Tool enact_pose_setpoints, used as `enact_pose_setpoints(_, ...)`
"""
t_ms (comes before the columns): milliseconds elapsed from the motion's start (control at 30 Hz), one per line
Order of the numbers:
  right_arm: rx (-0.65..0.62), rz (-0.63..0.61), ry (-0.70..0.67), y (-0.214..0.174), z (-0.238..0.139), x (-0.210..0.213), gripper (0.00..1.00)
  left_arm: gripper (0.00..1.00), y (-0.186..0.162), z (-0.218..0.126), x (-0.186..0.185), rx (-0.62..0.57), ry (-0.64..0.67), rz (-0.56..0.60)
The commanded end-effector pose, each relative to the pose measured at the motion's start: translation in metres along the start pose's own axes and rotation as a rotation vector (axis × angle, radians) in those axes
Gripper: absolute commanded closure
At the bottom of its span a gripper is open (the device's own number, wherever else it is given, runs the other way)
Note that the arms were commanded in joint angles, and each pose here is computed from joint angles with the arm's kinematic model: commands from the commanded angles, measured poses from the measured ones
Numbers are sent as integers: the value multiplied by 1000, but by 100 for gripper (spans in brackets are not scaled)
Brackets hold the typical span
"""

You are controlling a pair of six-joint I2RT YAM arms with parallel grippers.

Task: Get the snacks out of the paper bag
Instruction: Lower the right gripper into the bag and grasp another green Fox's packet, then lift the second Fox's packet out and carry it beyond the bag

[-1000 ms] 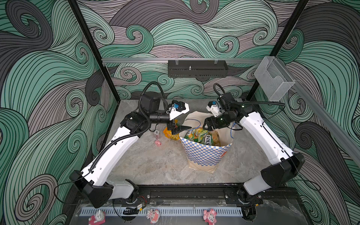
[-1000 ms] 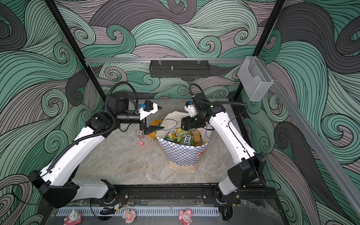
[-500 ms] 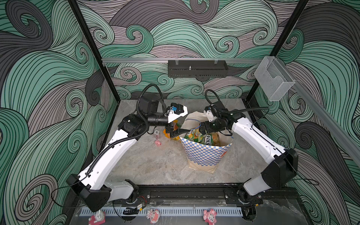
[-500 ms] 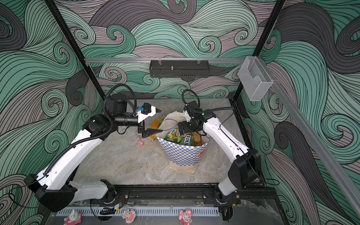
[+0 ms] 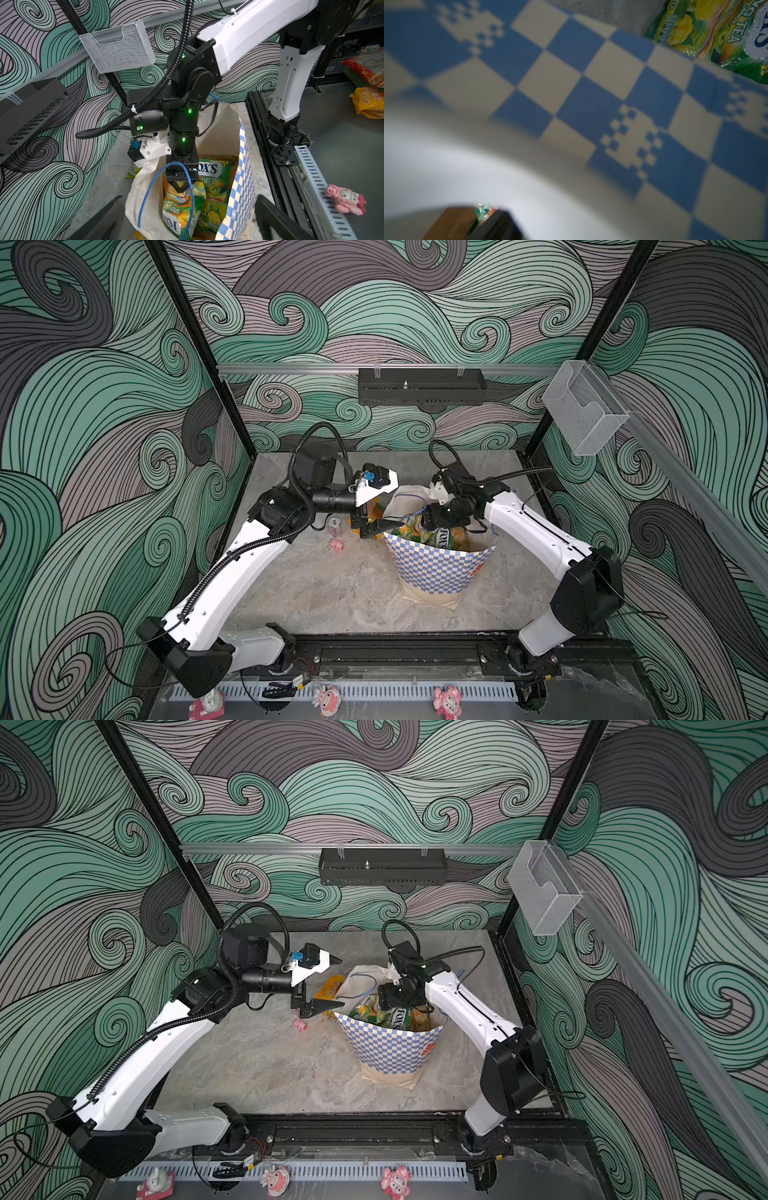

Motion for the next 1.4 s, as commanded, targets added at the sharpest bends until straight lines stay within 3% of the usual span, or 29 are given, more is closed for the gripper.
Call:
enact_pose_setpoints(0, 28, 9, 6, -7, 3, 3, 30, 1, 0, -5, -6, -2, -20, -13)
enact_pose_setpoints(367, -18, 15, -7, -2, -10, 2, 70, 1, -2, -8, -9, -1, -14, -14)
enact_pose_setpoints(667, -116, 11, 5, 16, -43, 7, 95, 1, -3, -10, -14, 1, -11, -16)
enact_pose_setpoints(800, -156, 4, 19, 21, -59, 11, 100, 1, -6, -11, -15, 0, -2, -12)
enact_pose_setpoints(1367, -364, 7, -4, 48, -140, 15, 100, 1, 0, -16, -16, -59, 34, -2)
Point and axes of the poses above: each gripper's point midway between its finger pads, its own z axis out along the fingers, its own x axis along the line the jaws close on, y = z × x, the point moved 3 cm from there along -z, back along the fingers, and after that the axes turned 10 degrees about -z, right-handed, at the moved point
